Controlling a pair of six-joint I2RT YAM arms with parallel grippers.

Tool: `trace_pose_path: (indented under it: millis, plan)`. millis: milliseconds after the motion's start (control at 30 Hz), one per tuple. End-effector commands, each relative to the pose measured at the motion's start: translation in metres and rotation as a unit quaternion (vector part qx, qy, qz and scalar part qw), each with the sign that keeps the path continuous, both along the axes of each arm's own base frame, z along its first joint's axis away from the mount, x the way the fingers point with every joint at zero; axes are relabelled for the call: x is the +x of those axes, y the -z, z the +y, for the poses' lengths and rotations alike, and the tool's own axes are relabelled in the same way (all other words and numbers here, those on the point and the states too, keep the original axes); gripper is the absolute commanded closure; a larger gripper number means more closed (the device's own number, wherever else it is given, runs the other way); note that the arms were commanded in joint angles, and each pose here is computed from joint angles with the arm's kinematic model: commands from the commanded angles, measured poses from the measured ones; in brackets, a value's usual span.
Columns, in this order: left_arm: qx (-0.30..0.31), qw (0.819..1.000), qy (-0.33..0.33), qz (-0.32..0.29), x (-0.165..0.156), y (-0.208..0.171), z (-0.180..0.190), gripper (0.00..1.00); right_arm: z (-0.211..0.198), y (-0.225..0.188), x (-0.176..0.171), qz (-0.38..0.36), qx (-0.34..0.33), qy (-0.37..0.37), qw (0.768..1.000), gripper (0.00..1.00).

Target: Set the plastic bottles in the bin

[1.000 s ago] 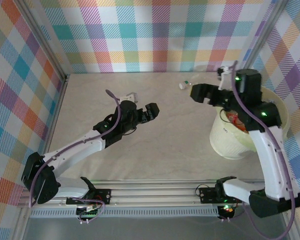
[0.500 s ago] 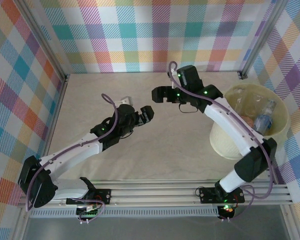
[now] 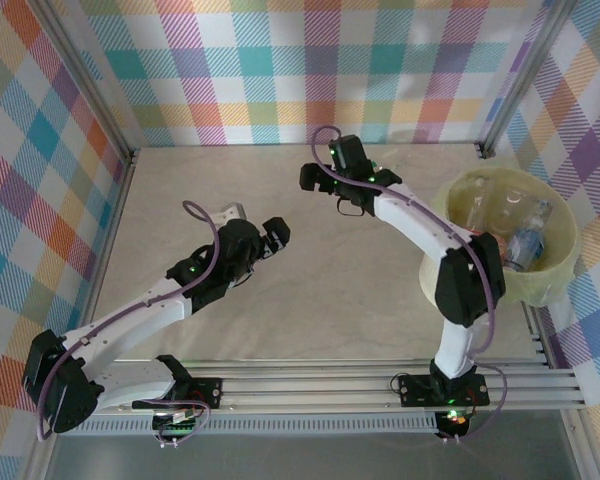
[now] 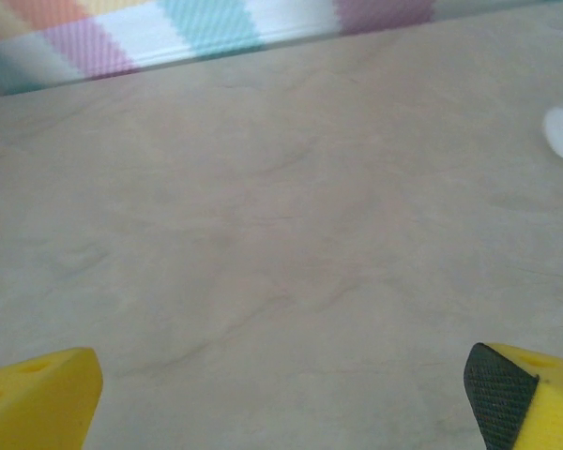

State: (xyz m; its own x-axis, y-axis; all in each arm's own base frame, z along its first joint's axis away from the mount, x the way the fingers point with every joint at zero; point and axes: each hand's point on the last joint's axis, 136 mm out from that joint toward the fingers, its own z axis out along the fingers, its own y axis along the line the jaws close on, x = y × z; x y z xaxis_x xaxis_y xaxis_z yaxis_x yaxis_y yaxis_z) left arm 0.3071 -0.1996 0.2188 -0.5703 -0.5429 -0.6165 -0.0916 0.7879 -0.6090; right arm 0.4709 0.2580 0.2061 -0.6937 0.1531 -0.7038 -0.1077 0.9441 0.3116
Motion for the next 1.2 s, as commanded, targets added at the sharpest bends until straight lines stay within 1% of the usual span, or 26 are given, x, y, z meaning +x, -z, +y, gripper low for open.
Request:
trace_pose_path:
  millis: [0,167,267,567,767,967,1167]
  plan:
    - [0.001,1.0,-0.023,0.003,-0.001,0.003,0.013,0.0,-0.029,-0.003,0.038,-0.027,0.014,0.106,0.994,0.0]
    - [0.006,0.999,-0.03,0.011,-0.002,0.01,0.018,0.0,-0.056,0.034,0.064,0.007,0.036,0.185,0.982,0.0]
    - [0.007,0.999,-0.033,0.015,-0.002,0.014,0.02,0.0,-0.068,0.053,0.08,0.026,0.033,0.21,0.977,0.0]
    - [0.02,0.998,-0.056,0.023,0.0,0.026,0.034,0.0,-0.101,0.097,0.128,0.071,-0.001,0.244,0.967,0.0]
    - [0.032,0.997,-0.072,0.022,0.003,0.028,0.044,0.0,-0.111,0.114,0.152,0.076,-0.009,0.27,0.96,0.05]
    - [0.044,0.995,-0.085,0.029,0.006,0.033,0.052,0.0,-0.12,0.133,0.16,0.085,-0.004,0.323,0.942,0.09]
    - [0.051,0.994,-0.091,0.036,0.008,0.039,0.055,0.0,-0.143,0.151,0.152,0.111,0.023,0.394,0.912,0.14]
